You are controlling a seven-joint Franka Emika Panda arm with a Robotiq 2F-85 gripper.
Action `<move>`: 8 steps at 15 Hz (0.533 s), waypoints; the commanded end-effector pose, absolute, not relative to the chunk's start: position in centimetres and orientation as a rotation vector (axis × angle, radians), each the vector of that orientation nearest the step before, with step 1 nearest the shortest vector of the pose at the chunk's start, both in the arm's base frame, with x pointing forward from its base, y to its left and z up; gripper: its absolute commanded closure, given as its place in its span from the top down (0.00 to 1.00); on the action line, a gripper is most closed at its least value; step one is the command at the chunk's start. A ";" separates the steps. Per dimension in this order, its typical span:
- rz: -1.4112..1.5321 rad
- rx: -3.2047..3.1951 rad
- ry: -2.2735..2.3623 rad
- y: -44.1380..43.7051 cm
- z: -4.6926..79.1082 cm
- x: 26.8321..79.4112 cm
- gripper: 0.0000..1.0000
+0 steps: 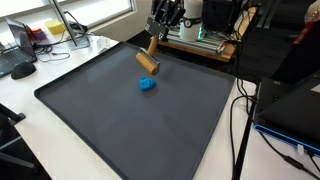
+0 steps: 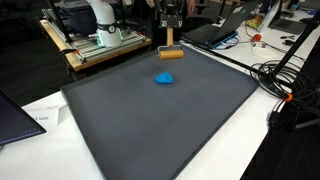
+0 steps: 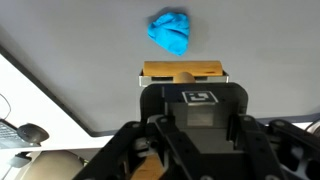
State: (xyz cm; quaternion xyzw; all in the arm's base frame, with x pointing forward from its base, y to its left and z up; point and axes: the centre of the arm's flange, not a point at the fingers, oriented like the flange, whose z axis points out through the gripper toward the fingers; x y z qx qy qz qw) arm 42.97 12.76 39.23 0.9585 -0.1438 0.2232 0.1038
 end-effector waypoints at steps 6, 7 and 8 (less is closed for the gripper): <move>0.454 2.809 -0.326 15.1 42.6 46.8 0.22; 0.415 2.839 -0.290 14.8 42.4 47.5 0.22; 0.385 2.860 -0.265 14.5 42.2 48.3 0.22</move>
